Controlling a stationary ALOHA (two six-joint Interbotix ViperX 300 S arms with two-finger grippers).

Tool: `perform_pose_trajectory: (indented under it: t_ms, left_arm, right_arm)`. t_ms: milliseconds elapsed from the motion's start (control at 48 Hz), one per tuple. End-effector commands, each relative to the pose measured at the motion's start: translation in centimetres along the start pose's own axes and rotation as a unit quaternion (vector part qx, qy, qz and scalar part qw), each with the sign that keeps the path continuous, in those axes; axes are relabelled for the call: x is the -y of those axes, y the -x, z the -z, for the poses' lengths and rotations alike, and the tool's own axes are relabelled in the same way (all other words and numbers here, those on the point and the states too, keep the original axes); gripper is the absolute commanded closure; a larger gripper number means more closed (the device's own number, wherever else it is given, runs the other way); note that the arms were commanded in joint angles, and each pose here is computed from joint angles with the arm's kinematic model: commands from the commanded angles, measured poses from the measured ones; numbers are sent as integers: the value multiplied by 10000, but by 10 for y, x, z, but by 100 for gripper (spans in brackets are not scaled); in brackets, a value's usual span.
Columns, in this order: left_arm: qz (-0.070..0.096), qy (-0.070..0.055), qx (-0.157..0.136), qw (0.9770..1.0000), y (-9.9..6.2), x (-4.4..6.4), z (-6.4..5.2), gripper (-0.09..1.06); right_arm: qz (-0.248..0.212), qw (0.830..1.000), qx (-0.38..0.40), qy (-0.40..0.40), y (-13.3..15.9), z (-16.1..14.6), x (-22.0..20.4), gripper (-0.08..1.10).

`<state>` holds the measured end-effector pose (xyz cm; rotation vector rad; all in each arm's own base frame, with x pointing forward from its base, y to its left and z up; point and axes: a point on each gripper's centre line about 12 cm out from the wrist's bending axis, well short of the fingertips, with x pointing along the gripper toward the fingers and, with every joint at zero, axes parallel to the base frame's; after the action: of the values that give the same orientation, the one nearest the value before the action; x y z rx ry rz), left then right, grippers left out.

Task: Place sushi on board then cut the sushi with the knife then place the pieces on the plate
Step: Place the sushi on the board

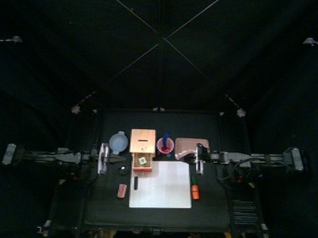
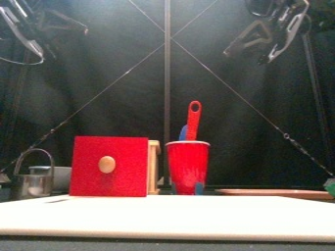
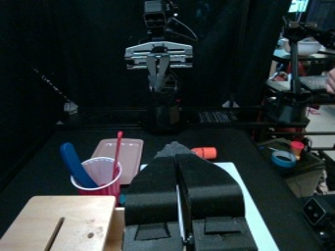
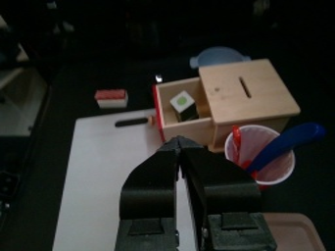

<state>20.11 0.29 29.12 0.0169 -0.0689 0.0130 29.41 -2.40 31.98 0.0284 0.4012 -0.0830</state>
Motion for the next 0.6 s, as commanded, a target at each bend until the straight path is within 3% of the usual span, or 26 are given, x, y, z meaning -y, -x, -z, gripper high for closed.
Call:
perform_pose_trajectory:
  t_ms: [21, 104, 417, 500, 604]
  left_arm:
    - [-38, -10, 22, 10000, -1, -2, -2, 92]
    - [-53, -11, -1, 10000, 0, -2, 1, 92]
    - [-113, -14, -102, 9999, 1, -4, 8, 92]
    - [-128, -15, -117, 9998, 2, -5, 10, 92]
    - [-135, -7, -156, 9998, 2, -5, 12, 92]
  right_arm:
    - [95, 9997, -7, 241, -15, -24, 3, 97]
    - [128, 9991, -121, 377, -28, -27, 3, 88]
    - [154, 9935, -982, 557, -99, -19, 3, 18]
    - [198, 9898, -1247, 656, -118, -20, 4, 6]
    - [261, 9841, -1525, 874, -141, -22, 6, 5]
